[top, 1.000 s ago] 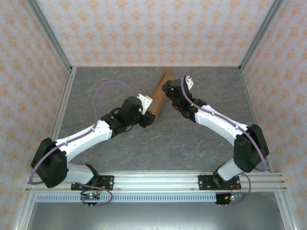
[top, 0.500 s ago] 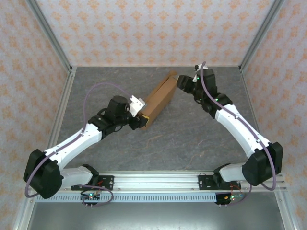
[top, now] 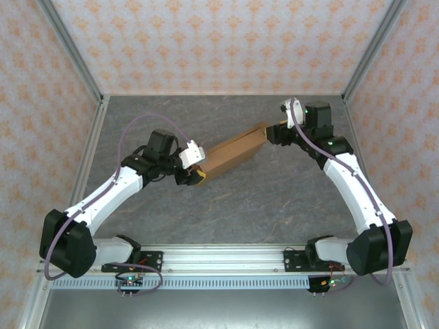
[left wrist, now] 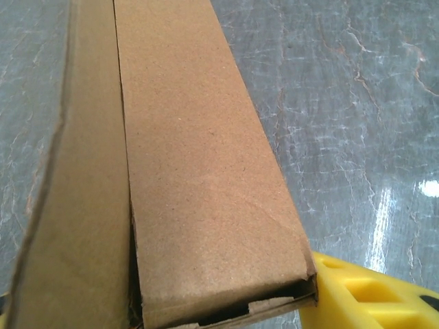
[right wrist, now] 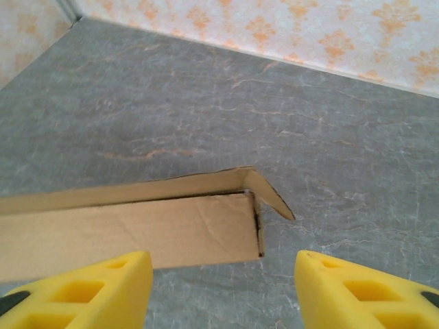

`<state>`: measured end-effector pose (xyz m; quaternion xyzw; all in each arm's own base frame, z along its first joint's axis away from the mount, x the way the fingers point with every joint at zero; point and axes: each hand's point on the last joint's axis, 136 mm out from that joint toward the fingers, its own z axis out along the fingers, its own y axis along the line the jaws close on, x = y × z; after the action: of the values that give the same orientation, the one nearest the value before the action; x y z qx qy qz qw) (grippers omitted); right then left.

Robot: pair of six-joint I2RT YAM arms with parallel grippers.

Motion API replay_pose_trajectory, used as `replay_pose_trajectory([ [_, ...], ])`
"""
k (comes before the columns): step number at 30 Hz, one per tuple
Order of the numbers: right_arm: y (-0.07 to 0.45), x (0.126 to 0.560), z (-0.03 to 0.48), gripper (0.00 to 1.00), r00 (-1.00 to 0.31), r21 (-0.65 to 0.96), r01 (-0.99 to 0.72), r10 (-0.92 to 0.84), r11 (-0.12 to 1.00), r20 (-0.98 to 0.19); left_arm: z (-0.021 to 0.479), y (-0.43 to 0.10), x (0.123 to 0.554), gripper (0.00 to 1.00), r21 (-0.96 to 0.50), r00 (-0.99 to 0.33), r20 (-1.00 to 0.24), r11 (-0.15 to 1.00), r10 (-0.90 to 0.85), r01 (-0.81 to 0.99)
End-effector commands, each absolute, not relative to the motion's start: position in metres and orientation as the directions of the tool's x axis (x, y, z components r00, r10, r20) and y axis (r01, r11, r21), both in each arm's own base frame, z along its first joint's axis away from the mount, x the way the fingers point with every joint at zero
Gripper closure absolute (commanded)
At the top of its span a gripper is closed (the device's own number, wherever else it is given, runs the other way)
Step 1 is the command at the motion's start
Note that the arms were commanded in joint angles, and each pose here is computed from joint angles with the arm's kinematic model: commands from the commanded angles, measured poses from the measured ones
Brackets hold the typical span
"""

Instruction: Fold the paper box

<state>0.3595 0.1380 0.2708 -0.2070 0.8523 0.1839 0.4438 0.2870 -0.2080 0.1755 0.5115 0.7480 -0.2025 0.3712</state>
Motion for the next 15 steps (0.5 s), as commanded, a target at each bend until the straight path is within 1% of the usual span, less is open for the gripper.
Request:
replay_pose_trajectory([
  [1, 0.14, 0.351, 0.251, 0.43, -0.552, 0.093, -0.58, -0.307, 0.809, -0.775, 0.182, -0.21, 0.282, 0.43, 0.083, -0.123, -0.777, 0.294, 0.617, 0.952],
  [4, 0.131, 0.365, 0.249, 0.45, -0.576, 0.053, -0.532, -0.315, 0.845, -0.754, 0.185, -0.205, 0.286, 0.43, 0.04, -0.141, -0.793, 0.282, 0.592, 0.958],
  [7, 0.127, 0.372, 0.252, 0.47, -0.572, 0.015, -0.531, -0.345, 0.847, -0.744, 0.19, -0.204, 0.289, 0.44, 0.01, -0.147, -0.808, 0.264, 0.571, 0.965],
  [11, 0.14, 0.371, 0.247, 0.47, -0.585, 0.056, -0.612, -0.403, 0.789, -0.704, 0.186, -0.202, 0.291, 0.44, -0.001, -0.14, -0.8, 0.232, 0.583, 0.973],
  [15, 0.134, 0.383, 0.237, 0.47, -0.579, 0.0, -0.632, -0.471, 0.775, -0.665, 0.186, -0.2, 0.291, 0.44, -0.04, -0.153, -0.803, 0.204, 0.576, 0.978],
])
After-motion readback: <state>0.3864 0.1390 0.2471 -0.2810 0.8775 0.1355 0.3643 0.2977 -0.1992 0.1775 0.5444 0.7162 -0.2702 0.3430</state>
